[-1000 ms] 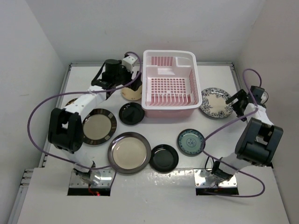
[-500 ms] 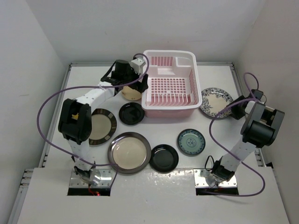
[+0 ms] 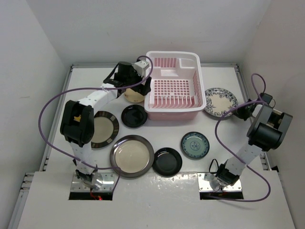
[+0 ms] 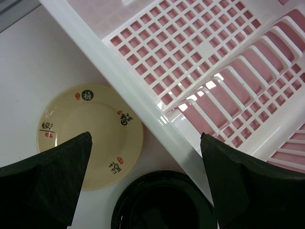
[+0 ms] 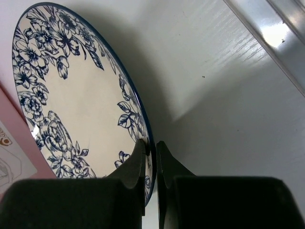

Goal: Load the plates into the dish rack

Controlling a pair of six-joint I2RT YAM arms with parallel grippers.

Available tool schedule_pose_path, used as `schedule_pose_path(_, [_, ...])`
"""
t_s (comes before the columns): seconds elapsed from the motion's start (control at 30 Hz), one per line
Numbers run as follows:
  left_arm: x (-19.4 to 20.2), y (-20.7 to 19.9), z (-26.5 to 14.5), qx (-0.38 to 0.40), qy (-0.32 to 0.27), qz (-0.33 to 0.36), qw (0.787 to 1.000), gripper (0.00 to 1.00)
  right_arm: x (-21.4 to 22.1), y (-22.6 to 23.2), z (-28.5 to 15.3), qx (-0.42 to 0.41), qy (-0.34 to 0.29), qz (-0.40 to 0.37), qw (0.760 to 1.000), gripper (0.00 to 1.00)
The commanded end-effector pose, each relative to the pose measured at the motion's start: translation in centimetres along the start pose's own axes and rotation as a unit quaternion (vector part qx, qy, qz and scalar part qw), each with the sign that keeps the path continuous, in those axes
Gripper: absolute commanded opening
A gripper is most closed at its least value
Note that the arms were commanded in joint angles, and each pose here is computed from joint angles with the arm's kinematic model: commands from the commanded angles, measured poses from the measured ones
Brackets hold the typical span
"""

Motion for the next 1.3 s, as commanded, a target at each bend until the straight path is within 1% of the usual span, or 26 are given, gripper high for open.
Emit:
schedule_pose_path(0.0, [-2.1,0.3,-0.3,-0.006,-0.027,0.026,0.999,1.0,-0.3,2.0,-1.7,0.029,-0.049,-0.074,0.996,0.0])
schedule_pose_path(0.07, [-1.9,0.7,-0.4,-0.011,-0.026,0.029,0.999,1.0,1.0,3.2,-2.5,0.047,-0.059,-0.117,0.99,0.0])
schedule_pose_path(0.1, [-2.3,0.9,-0.5,-0.012,-0.03,0.03,0.999,1.0,1.2,3.9,-3.4,0.08,-0.106,-0.14,0.981,0.0])
schedule_pose_path(0.13, [-2.1,1.3,-0.6,-0.017,-0.029,0.033,0.999,1.0,1.6,3.8,-3.7,0.096,-0.119,-0.149,0.977,0.0])
schedule_pose_path(0.17, [-2.3,1.3,-0.4,-0.013,-0.032,0.034,0.999,1.0,2.3,4.3,-4.1,0.125,-0.157,-0.163,0.966,0.0])
schedule_pose_path(0.2, [-2.5,1.9,-0.7,-0.016,-0.038,0.033,0.999,1.0,2.2,4.9,-4.9,0.118,-0.179,-0.162,0.963,0.0])
schedule_pose_path(0.33, [-2.8,2.3,-0.9,-0.009,-0.046,0.045,0.998,1.0,2.0,5.9,-6.7,0.113,-0.234,-0.136,0.956,0.0])
schedule_pose_path(0.4, [-3.2,2.4,-0.9,-0.002,-0.054,0.065,0.996,1.0,2.1,7.0,-7.4,0.106,-0.245,-0.144,0.953,0.0])
schedule_pose_path(0.43, [-3.2,2.5,-0.9,-0.002,-0.054,0.07,0.996,1.0,2.2,7.0,-7.7,0.118,-0.248,-0.147,0.95,0.0])
schedule_pose_path(0.47, [-3.1,2.6,-0.9,-0.002,-0.054,0.082,0.995,1.0,2.7,8.5,-8.0,0.106,-0.251,-0.167,0.948,0.0])
schedule_pose_path(0.5, [-3.2,2.5,-0.9,0.001,-0.056,0.087,0.995,1.0,2.9,8.7,-8.2,0.109,-0.253,-0.181,0.944,0.0])
schedule_pose_path(0.53, [-3.5,2.7,-1.0,-0.001,-0.06,0.093,0.994,1.0,3.8,9.6,-8.4,0.121,-0.27,-0.201,0.934,0.0])
schedule_pose_path(0.57, [-3.5,2.7,-1.0,-0.001,-0.06,0.099,0.993,1.0,3.7,10.4,-8.9,0.122,-0.284,-0.208,0.928,0.0])
schedule_pose_path(0.6, [-3.4,3.1,-1.1,-0.005,-0.059,0.101,0.993,1.0,3.5,10.6,-9.4,0.14,-0.303,-0.227,0.915,0.0])
schedule_pose_path(0.67, [-3.4,3.2,-1.1,-0.006,-0.059,0.106,0.993,1.0,3.7,12.1,-10.5,0.127,-0.323,-0.249,0.904,0.0])
schedule_pose_path(0.77, [-3.3,4.4,-1.2,-0.023,-0.062,0.1,0.993,1.0,3.2,13.5,-12.2,0.119,-0.342,-0.257,0.896,0.0])
schedule_pose_path(0.8, [-3.5,4.4,-1.2,-0.025,-0.066,0.102,0.992,1.0,3.2,13.4,-12.6,0.127,-0.336,-0.265,0.895,0.0])
schedule_pose_path(0.93, [-3.6,5.1,-1.0,-0.031,-0.068,0.091,0.993,1.0,3.4,15.4,-14.0,0.118,-0.344,-0.289,0.886,0.0])
schedule_pose_path(1.03, [-4.1,5.4,-1.1,-0.035,-0.076,0.104,0.991,1.0,3.6,16.4,-14.8,0.113,-0.342,-0.315,0.878,0.0])
schedule_pose_path(1.2, [-3.8,5.8,-0.9,-0.04,-0.076,0.102,0.991,1.0,4.0,16.6,-14.8,0.098,-0.313,-0.335,0.884,0.0])
schedule_pose_path(1.27, [-3.8,6.4,-1.1,-0.047,-0.078,0.102,0.991,1.0,3.9,16.7,-15.0,0.094,-0.311,-0.336,0.884,0.0])
Point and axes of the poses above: each gripper's point midway between its finger pads, its own z axis out along the fingers, its own y axis along the line the jaws close on, x = y × z, the point moved 9 cm from there along -z, back along the fingers, and after that the axes turned 14 degrees about z, right-handed, at the moved point
